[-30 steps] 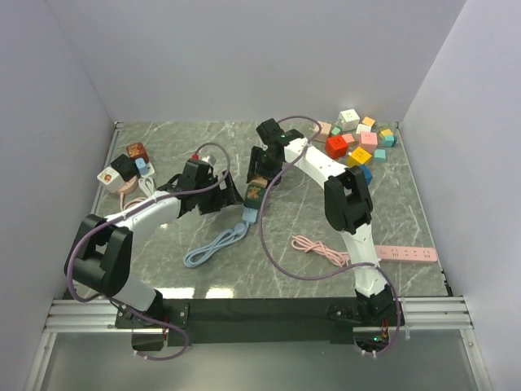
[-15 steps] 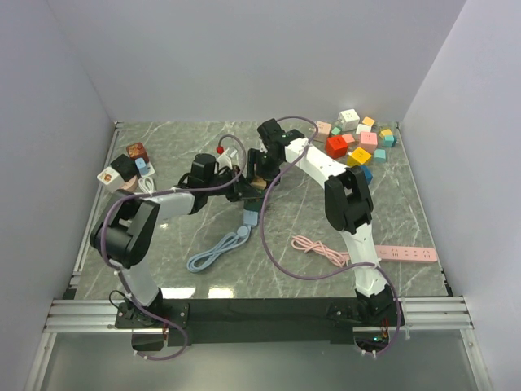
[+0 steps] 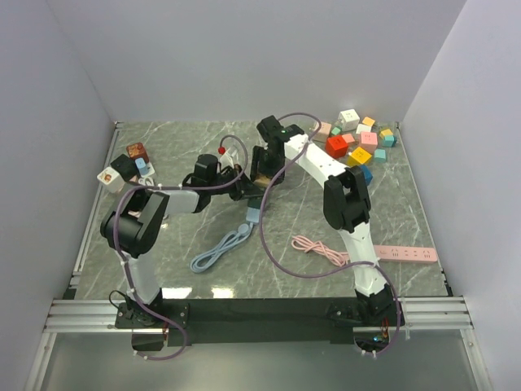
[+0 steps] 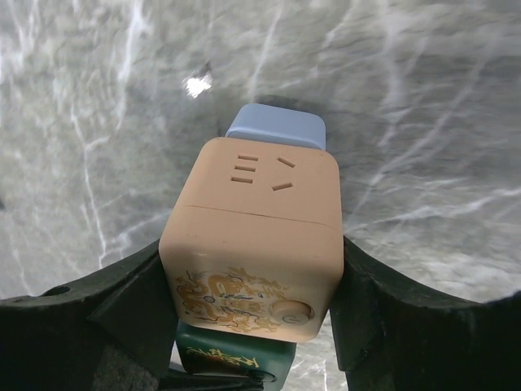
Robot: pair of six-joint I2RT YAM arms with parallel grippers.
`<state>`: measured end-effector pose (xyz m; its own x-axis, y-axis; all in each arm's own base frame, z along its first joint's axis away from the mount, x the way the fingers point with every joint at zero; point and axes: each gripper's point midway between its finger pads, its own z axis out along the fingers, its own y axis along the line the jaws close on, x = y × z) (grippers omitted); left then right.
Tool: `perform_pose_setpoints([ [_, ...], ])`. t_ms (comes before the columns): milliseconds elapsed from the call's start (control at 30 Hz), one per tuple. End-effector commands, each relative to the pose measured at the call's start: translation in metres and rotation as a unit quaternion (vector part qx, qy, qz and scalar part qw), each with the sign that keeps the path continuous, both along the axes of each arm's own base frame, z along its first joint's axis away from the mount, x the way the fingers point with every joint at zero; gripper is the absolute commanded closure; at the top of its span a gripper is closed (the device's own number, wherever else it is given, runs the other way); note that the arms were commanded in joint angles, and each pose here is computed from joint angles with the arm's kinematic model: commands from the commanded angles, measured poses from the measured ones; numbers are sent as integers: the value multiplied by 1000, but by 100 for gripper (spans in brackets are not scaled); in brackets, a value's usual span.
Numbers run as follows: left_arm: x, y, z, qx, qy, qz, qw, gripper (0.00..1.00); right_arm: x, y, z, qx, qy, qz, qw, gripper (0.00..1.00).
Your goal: Pull the plug off the socket
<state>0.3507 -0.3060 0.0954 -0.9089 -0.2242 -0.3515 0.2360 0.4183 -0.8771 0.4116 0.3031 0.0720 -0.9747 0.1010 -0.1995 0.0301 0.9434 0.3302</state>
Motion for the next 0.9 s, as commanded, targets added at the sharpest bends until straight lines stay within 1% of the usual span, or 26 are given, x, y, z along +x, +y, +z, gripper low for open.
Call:
perform_pose_setpoints([
  [0, -43, 63, -150, 188, 146, 57, 970, 99, 10, 4, 69, 29, -57, -13, 998, 100],
  [33, -49, 66, -163, 195, 160, 56, 966, 99, 10, 3, 74, 29, -60, -17, 998, 100],
  [133, -62, 68, -182, 202, 186, 52, 960, 99, 10, 1, 79, 17, -66, -25, 997, 100],
  [233, -63, 67, -192, 204, 195, 53, 958, 99, 11, 1, 84, 6, -71, -29, 997, 100],
  [300, -59, 64, -192, 200, 194, 53, 959, 99, 10, 8, 91, 3, -84, -24, 996, 100],
  [433, -56, 60, -196, 206, 196, 48, 957, 99, 7, 17, 96, 16, -83, -27, 996, 100],
  [500, -54, 57, -195, 201, 196, 48, 959, 99, 9, 14, 99, 12, -89, -34, 995, 100],
  [567, -53, 57, -193, 199, 195, 48, 959, 99, 15, -2, 103, -13, -106, -55, 993, 100],
  [600, -52, 55, -190, 196, 192, 47, 961, 99, 13, -9, 101, -16, -102, -60, 993, 100],
  [633, -50, 54, -186, 192, 189, 48, 962, 99, 22, -20, 100, -20, -110, -78, 991, 100],
  [667, -50, 53, -184, 189, 188, 48, 963, 99, 34, -42, 98, -27, -112, -105, 988, 100],
  [700, -46, 52, -177, 185, 179, 49, 965, 99, 37, -61, 92, -37, -106, -124, 986, 100],
  [733, -44, 51, -173, 182, 177, 50, 966, 99, 50, -73, 92, -30, -117, -144, 982, 100],
  [767, -41, 48, -168, 178, 172, 49, 968, 99, 65, -102, 90, -16, -114, -171, 978, 100],
  [800, -38, 45, -160, 169, 167, 46, 970, 99, 64, -114, 85, -2, -105, -179, 978, 100],
  [833, -33, 43, -154, 163, 160, 45, 972, 99, 79, -127, 89, 12, -125, -197, 972, 100],
  [867, -30, 40, -148, 156, 155, 44, 974, 99, 90, -155, 89, 17, -129, -226, 966, 100],
])
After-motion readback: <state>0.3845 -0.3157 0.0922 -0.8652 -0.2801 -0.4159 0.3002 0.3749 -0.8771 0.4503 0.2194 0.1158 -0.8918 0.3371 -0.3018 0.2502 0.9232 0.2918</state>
